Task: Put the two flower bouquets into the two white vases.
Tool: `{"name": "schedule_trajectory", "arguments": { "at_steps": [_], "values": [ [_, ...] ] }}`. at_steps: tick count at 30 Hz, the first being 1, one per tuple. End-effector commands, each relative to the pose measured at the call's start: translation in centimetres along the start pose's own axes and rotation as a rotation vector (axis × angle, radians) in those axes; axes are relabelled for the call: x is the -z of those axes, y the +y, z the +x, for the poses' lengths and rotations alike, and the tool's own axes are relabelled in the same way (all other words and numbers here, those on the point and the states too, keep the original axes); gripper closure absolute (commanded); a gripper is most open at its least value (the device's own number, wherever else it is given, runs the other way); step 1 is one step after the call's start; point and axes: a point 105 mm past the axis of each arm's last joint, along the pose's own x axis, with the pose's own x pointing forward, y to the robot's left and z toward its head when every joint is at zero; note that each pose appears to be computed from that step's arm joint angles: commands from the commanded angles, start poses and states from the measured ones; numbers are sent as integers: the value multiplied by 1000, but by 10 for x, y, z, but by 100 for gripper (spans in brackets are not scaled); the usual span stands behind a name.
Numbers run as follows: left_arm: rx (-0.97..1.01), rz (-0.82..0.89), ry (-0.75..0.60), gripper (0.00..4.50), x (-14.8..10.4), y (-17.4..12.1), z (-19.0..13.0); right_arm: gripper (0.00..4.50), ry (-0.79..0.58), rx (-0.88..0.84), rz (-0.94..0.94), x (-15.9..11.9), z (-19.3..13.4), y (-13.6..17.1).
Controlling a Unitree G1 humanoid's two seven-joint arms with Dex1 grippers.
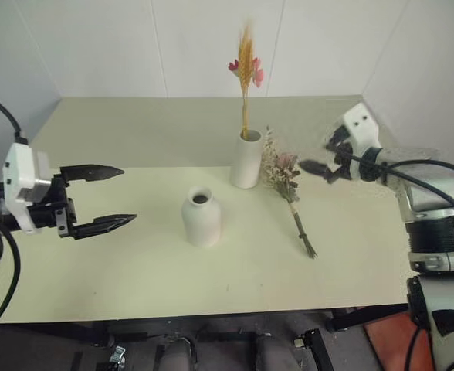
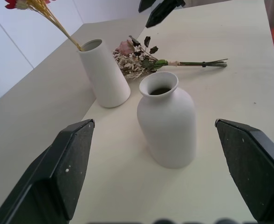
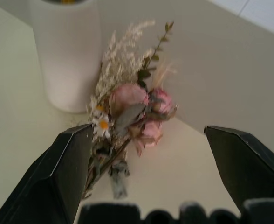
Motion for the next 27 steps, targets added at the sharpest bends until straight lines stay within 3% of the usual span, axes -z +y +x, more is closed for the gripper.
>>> {"name": "schedule_trajectory", "arguments": {
  "at_steps": [1, 8, 22, 27],
  "values": [
    [12, 36, -20, 0, -5, 2, 3, 2, 139, -24, 60, 10, -2, 9],
    [20, 47, -25, 0, -4, 1, 7, 2, 331, -135, 119, 37, -3, 32],
    [2, 42, -19, 0, 0, 2, 6, 2, 400, -143, 60, 41, 30, 43],
    [-11, 36, -15, 0, 0, -1, 3, 125, 440, -128, 87, 44, 36, 40]
  ]
}}
